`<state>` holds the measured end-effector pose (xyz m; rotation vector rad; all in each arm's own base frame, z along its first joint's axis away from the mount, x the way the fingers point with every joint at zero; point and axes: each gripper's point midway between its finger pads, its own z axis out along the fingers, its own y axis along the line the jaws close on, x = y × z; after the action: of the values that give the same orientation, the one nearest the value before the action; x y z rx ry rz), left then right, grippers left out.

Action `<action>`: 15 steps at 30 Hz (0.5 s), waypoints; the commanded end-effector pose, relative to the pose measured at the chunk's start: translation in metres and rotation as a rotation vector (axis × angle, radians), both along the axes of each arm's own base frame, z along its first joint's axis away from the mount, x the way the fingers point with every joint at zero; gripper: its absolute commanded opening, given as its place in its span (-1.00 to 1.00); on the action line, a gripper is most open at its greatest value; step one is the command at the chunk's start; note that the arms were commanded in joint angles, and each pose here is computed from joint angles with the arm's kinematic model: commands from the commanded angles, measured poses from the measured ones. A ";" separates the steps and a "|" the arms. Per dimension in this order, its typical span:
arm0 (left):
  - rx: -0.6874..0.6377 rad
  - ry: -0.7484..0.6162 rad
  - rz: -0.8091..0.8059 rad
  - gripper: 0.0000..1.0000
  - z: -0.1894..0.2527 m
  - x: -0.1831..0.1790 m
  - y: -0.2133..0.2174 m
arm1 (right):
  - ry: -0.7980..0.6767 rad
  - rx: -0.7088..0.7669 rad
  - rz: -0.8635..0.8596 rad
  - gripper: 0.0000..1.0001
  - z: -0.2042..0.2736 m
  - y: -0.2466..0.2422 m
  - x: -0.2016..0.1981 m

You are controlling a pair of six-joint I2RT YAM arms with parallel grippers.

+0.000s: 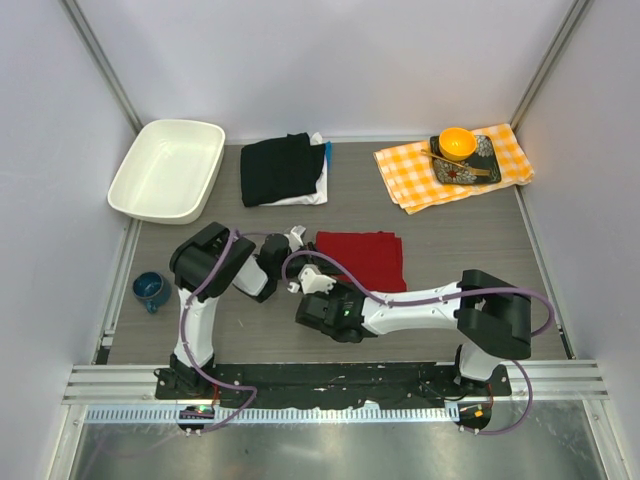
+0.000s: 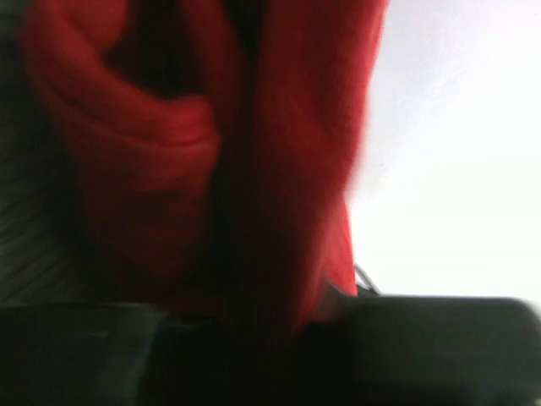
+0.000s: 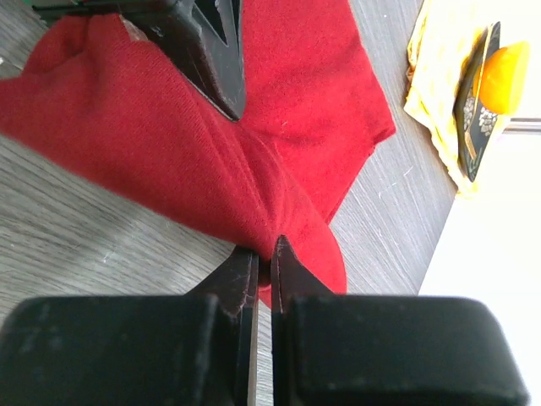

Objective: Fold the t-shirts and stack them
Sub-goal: Neatly place the folded tshirt to the corner

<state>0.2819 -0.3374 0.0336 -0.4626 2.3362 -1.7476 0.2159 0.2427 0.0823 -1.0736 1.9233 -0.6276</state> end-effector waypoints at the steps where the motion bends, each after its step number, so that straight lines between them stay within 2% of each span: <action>1: 0.095 0.098 0.023 -0.94 -0.029 -0.003 0.011 | -0.056 0.059 -0.015 -0.98 0.022 -0.001 -0.002; 4: 0.091 0.081 0.021 -1.00 -0.021 0.000 0.009 | -0.065 0.063 -0.027 -0.93 0.023 -0.001 -0.003; 5: 0.085 0.072 0.020 -1.00 -0.015 0.001 0.008 | -0.074 0.069 -0.036 -0.56 0.025 -0.002 -0.002; 6: 0.082 0.068 0.018 -1.00 -0.012 0.002 0.007 | -0.093 0.063 -0.046 -0.30 0.027 -0.003 -0.001; 7: 0.078 0.059 0.018 -1.00 -0.008 0.003 0.007 | -0.100 0.059 -0.050 0.61 0.027 -0.004 -0.001; 8: 0.082 0.061 0.015 -1.00 -0.006 0.003 0.007 | -0.109 0.059 -0.057 0.96 0.029 -0.006 -0.001; 13: 0.118 0.018 0.004 -1.00 0.017 0.013 0.003 | -0.196 0.158 -0.115 0.96 0.056 -0.011 0.004; 15: 0.126 -0.039 -0.010 -1.00 0.033 0.022 -0.002 | -0.239 0.231 -0.145 0.96 0.075 -0.015 0.005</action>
<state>0.2808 -0.3357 0.0320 -0.4930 2.4653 -1.6412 0.2134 0.2316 0.1023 -0.9551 1.8879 -0.6567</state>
